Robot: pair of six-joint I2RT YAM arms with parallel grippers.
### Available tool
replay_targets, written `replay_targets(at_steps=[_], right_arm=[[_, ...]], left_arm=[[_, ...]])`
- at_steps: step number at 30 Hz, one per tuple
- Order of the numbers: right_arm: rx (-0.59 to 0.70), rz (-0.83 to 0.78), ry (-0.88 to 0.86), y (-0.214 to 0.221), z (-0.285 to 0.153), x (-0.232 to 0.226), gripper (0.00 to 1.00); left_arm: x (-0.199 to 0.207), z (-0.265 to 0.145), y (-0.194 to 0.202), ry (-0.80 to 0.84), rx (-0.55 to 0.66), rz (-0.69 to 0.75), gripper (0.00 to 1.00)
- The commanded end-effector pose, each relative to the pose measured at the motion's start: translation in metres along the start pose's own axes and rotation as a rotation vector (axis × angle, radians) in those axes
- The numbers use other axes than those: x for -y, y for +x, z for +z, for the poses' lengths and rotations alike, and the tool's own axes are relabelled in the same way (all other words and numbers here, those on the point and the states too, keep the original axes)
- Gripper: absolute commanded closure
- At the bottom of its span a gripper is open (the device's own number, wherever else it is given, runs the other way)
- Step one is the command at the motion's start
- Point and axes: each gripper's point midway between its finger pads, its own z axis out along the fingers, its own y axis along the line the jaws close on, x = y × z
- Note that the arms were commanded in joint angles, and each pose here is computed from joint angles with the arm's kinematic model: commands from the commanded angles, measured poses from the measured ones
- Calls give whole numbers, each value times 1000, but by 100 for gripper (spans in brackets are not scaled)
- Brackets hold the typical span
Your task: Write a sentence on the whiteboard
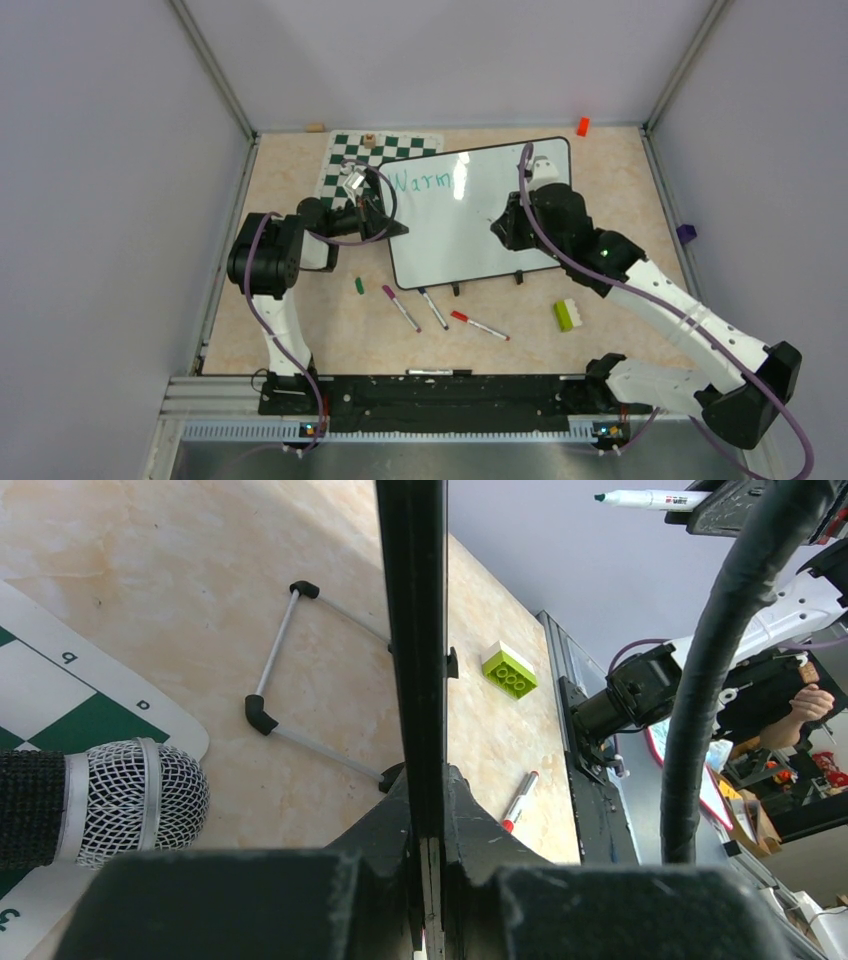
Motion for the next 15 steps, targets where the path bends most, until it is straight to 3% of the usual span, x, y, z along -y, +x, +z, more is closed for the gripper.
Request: replay_targets(at_steps=[1, 8, 15], right_arm=[[100, -4, -24, -29, 7, -8, 100], [141, -80, 30, -54, 26, -7, 100], [115, -134, 113, -68, 38, 0, 100]], left_arm=[[-6, 1, -25, -30, 99, 192, 100], [-7, -1, -22, -56, 106, 180, 100], [-27, -7, -18, -198, 78, 178, 100]])
